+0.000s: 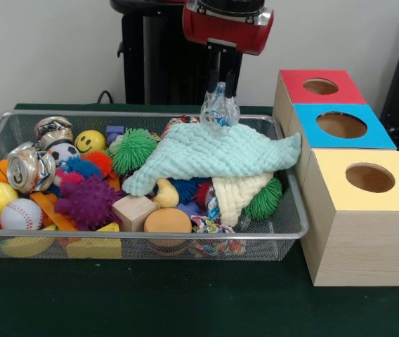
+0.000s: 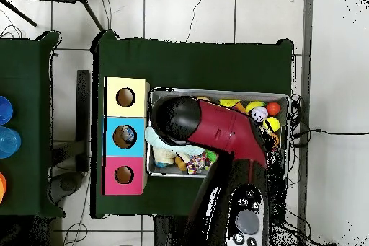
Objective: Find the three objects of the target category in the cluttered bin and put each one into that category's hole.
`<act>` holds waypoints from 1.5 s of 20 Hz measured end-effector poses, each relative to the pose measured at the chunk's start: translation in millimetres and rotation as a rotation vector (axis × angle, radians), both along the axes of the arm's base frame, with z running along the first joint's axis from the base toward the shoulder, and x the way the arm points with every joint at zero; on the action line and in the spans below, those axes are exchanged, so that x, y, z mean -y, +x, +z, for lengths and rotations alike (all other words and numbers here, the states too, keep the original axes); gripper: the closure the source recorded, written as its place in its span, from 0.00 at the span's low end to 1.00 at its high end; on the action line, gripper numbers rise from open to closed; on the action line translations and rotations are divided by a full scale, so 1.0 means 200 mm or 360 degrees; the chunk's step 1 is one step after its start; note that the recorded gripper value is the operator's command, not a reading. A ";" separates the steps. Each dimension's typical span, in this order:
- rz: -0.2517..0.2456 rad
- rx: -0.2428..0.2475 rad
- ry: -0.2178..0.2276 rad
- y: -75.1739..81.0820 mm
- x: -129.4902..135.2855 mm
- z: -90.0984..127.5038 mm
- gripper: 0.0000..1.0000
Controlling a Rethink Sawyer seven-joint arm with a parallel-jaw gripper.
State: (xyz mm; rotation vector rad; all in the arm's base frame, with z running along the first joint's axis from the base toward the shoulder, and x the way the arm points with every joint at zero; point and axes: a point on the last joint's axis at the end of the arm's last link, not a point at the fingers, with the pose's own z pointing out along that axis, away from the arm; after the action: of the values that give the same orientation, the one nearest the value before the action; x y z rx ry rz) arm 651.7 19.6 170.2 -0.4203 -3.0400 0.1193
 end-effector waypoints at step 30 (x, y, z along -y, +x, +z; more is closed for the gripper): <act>-0.0069 -0.0183 0.0035 0.07 -0.23 0.20 1.00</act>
State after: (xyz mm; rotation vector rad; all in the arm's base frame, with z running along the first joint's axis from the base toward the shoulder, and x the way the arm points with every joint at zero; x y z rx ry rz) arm 664.7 65.6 209.8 -0.4604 -2.9149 0.1040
